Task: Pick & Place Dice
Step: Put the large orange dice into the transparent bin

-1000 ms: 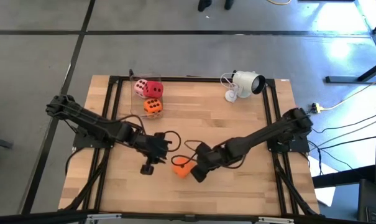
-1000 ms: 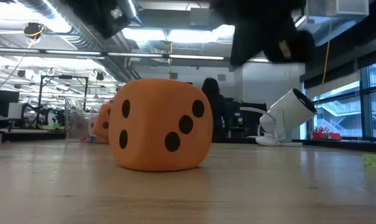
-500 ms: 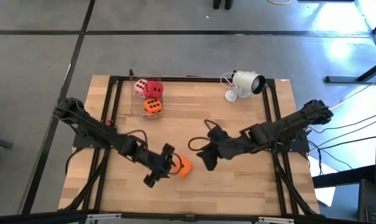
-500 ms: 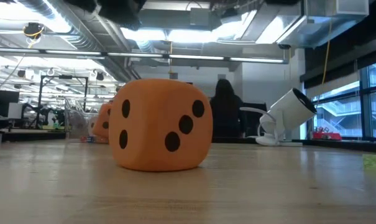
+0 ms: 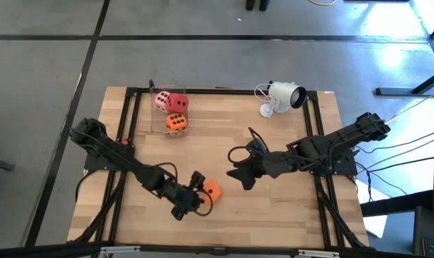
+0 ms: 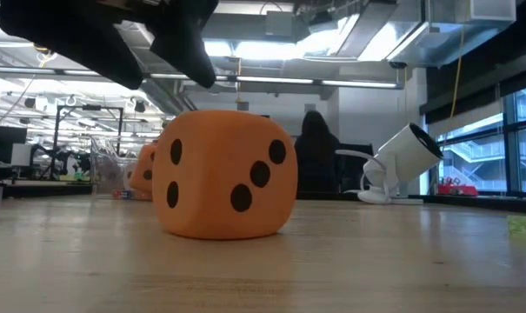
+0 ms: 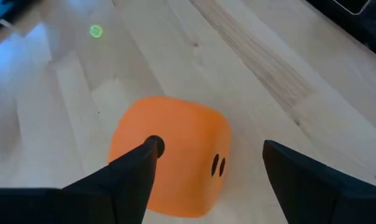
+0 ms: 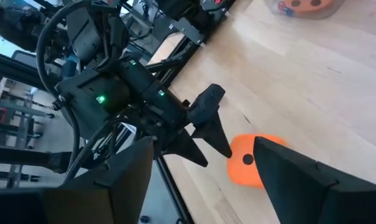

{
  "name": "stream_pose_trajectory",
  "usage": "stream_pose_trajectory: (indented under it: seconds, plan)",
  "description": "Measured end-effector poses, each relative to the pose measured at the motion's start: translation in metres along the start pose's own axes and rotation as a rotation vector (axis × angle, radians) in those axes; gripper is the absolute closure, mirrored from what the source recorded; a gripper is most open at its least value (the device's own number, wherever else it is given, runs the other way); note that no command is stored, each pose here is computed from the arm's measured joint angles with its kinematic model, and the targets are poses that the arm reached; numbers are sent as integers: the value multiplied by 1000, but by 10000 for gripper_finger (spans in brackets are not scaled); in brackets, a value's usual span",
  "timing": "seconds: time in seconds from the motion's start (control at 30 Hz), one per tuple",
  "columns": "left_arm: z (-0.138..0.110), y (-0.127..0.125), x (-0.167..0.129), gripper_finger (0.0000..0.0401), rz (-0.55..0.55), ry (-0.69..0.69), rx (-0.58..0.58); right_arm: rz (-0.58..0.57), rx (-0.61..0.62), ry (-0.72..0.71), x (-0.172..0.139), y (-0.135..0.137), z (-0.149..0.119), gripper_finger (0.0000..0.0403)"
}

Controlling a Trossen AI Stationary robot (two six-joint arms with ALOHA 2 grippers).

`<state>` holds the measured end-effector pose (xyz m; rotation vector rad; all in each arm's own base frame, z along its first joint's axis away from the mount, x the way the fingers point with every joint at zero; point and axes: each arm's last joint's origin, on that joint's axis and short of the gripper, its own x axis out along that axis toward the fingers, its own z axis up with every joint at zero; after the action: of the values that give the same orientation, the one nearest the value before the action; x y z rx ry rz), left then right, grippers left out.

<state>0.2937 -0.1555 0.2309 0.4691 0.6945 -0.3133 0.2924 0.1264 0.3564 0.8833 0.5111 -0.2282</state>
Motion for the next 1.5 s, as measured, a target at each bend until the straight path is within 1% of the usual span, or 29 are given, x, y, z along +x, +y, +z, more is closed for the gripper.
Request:
stream_pose_trajectory:
  seconds: [0.13, 0.27, 0.37, 0.53, 0.7, 0.8, 0.87, 0.97, 1.07, 1.17, 1.27, 1.37, 1.43, 1.5]
  plan:
    - [0, 2, 0, 111, 20, 6, 27, -2, 7, -1, 0, 0, 0, 127]
    - [-1, 4, 0, 111, 102, 27, 109, 1, 25, 7, 0, 0, -1, 129]
    - [-2, 2, 6, 110, 88, 37, 126, 1, 28, 13, -1, 0, -2, 129]
    - [-7, -4, 23, 110, 61, 59, 143, 1, 38, 27, -2, 2, -7, 129]
    - [-10, -5, 39, 110, 158, 69, 151, 0, 36, 42, -4, 3, -12, 129]
    - [-14, -7, 51, 110, 223, 110, 202, -5, 41, 52, -5, 3, -15, 129]
    - [-19, -10, 61, 110, 236, 139, 232, -5, 45, 57, -6, 3, -16, 129]
    - [-28, -17, 75, 110, 260, 188, 232, -1, 50, 64, -7, 4, -18, 129]
    - [-34, -22, 82, 110, 287, 222, 239, 5, 60, 72, -8, 6, -21, 129]
    - [-36, -23, 86, 113, 292, 220, 226, 8, 56, 78, -9, 7, -24, 129]
    - [-37, -22, 90, 125, 301, 217, 196, 8, 63, 78, -9, 7, -24, 129]
    - [-39, -18, 91, 151, 292, 215, 160, 8, 76, 78, -9, 7, -24, 129]
    - [-39, -16, 92, 181, 288, 213, 126, 8, 81, 77, -9, 7, -24, 129]
    - [-40, -13, 93, 226, 270, 209, 97, 9, 81, 77, -9, 7, -24, 129]
